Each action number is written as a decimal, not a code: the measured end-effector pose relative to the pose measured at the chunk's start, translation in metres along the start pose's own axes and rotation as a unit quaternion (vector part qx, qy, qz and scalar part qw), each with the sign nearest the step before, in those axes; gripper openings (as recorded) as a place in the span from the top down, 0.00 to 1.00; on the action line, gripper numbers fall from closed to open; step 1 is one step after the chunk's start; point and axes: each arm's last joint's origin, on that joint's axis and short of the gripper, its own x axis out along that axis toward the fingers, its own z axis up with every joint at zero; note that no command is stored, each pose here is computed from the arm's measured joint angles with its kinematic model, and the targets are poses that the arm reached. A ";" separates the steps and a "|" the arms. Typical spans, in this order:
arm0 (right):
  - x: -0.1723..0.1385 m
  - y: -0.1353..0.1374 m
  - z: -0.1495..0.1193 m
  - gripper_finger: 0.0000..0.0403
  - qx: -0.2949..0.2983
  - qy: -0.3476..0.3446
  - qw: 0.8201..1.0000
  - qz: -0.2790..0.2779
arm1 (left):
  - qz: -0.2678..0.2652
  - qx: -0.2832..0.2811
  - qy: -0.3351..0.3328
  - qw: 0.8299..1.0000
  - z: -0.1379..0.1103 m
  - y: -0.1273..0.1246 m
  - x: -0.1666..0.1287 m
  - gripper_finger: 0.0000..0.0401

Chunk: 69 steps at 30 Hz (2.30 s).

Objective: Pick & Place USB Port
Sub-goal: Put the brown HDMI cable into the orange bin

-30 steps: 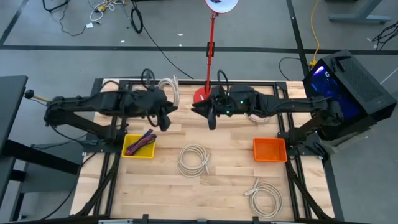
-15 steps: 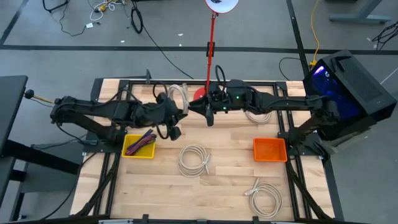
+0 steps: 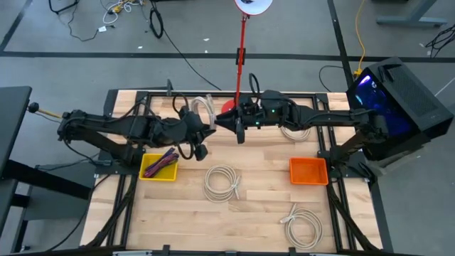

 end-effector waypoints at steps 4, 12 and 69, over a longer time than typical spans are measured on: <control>0.000 -0.005 -0.001 0.74 0.009 0.019 1.000 -0.003 | -0.005 0.001 -0.008 1.000 0.001 -0.004 -0.001 0.90; 0.001 -0.002 0.003 0.74 0.006 -0.010 1.000 0.026 | -0.005 -0.001 -0.013 1.000 0.002 -0.004 -0.002 0.90; -0.170 0.029 -0.004 0.96 0.045 0.280 0.952 -0.118 | 0.076 -0.014 0.066 0.995 -0.014 0.027 -0.038 0.57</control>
